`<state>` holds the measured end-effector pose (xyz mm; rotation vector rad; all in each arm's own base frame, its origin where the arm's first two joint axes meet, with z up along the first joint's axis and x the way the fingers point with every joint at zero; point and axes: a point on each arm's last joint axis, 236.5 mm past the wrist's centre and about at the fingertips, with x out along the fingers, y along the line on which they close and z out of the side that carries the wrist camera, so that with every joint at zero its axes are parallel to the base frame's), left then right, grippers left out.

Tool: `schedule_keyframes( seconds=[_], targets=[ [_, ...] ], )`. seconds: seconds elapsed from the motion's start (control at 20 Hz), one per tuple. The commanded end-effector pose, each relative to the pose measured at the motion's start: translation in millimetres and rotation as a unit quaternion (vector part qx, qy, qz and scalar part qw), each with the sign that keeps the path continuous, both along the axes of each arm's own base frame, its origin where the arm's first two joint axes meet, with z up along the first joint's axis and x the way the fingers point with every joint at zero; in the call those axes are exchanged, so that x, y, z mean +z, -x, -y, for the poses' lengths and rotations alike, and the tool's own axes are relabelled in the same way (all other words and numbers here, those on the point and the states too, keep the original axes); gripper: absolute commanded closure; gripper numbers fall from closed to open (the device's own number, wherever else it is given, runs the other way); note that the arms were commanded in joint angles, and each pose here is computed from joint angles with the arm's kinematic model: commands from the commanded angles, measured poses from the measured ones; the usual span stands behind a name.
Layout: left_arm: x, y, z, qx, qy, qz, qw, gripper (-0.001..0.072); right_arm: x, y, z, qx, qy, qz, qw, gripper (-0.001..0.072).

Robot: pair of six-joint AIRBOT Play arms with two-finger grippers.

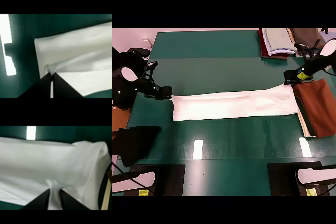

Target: Fold the shirts.

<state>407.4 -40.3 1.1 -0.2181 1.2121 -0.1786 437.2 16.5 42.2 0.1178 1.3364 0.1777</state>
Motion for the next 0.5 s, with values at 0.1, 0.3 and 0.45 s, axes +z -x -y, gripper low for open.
schedule_keyframes(
  seconds=[0.1,0.3,0.45],
  targets=[
    [3,-17,-8,0.005,-0.011,0.014,1.000,0.0101,-14,-25,-2,-0.028,-0.056,-0.011,0.998,0.0244],
    [-3,8,-24,0.016,-0.001,-0.044,0.999,0.0100,0,-10,0,-0.040,-0.114,-0.007,0.993,0.0244],
    [-22,21,-19,0.011,0.011,-0.066,0.998,0.0100,3,7,6,-0.049,-0.119,0.007,0.992,0.0250]
  ],
)
